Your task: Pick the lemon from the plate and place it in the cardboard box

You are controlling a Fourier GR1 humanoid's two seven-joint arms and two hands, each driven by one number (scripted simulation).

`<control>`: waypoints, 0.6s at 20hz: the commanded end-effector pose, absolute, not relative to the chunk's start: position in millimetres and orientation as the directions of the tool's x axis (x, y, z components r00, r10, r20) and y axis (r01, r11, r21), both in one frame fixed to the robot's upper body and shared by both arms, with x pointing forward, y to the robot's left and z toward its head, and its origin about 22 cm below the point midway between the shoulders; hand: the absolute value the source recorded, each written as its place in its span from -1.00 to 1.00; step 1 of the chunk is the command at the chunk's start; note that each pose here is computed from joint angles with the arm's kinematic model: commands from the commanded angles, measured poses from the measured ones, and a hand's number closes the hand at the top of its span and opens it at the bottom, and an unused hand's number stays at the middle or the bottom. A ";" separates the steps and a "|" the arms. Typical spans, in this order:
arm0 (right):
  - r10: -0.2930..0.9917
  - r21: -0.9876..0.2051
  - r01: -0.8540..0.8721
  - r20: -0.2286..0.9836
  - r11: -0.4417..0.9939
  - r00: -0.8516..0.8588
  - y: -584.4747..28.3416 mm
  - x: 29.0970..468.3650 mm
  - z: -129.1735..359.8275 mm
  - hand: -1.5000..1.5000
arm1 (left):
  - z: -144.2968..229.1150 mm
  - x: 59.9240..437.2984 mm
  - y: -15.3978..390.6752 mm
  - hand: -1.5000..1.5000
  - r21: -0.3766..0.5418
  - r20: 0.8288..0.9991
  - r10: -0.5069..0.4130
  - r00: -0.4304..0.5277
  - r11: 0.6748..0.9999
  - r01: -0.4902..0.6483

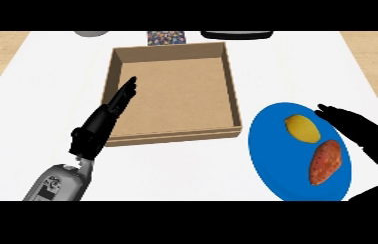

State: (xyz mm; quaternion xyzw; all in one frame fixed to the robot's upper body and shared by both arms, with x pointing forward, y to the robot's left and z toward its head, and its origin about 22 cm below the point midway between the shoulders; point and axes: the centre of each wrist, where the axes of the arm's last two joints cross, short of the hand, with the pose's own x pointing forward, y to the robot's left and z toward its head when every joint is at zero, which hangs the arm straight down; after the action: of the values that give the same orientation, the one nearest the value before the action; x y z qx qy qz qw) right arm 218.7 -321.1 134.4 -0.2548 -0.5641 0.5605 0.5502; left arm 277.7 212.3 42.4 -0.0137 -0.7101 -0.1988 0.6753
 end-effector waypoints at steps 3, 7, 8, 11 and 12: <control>0.926 -0.905 -0.367 0.307 0.214 -0.218 -321.9 234.6 107.1 -1.00 | 48.9 288.8 199.9 0.00 0.274 0.962 -0.259 -0.090 0.918 0.288; 0.935 -0.903 -0.382 0.291 0.198 -0.202 -315.8 245.4 86.6 -1.00 | 40.4 272.5 206.4 0.00 0.257 0.966 -0.243 -0.086 0.922 0.289; 0.934 -0.905 -0.376 0.290 0.197 -0.208 -312.0 250.4 67.0 -1.00 | 49.6 285.8 212.0 0.00 0.260 0.966 -0.246 -0.085 0.918 0.300; 0.922 -0.909 -0.362 0.305 0.208 -0.237 -309.1 260.8 74.7 -1.00 | 34.4 277.7 195.8 0.00 0.244 0.970 -0.229 -0.083 0.924 0.296; 0.920 -0.915 -0.335 0.311 0.223 -0.237 -307.2 261.2 92.1 -1.00 | 25.9 269.2 215.4 0.00 0.254 0.967 -0.241 -0.079 0.922 0.294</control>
State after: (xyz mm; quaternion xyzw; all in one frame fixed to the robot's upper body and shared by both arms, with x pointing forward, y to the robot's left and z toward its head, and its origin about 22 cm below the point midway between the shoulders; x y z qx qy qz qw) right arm 252.0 -309.9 86.6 -0.2656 -0.5354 0.5688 0.5651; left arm 277.3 206.7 40.7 -0.0174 -0.7093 -0.1985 0.6762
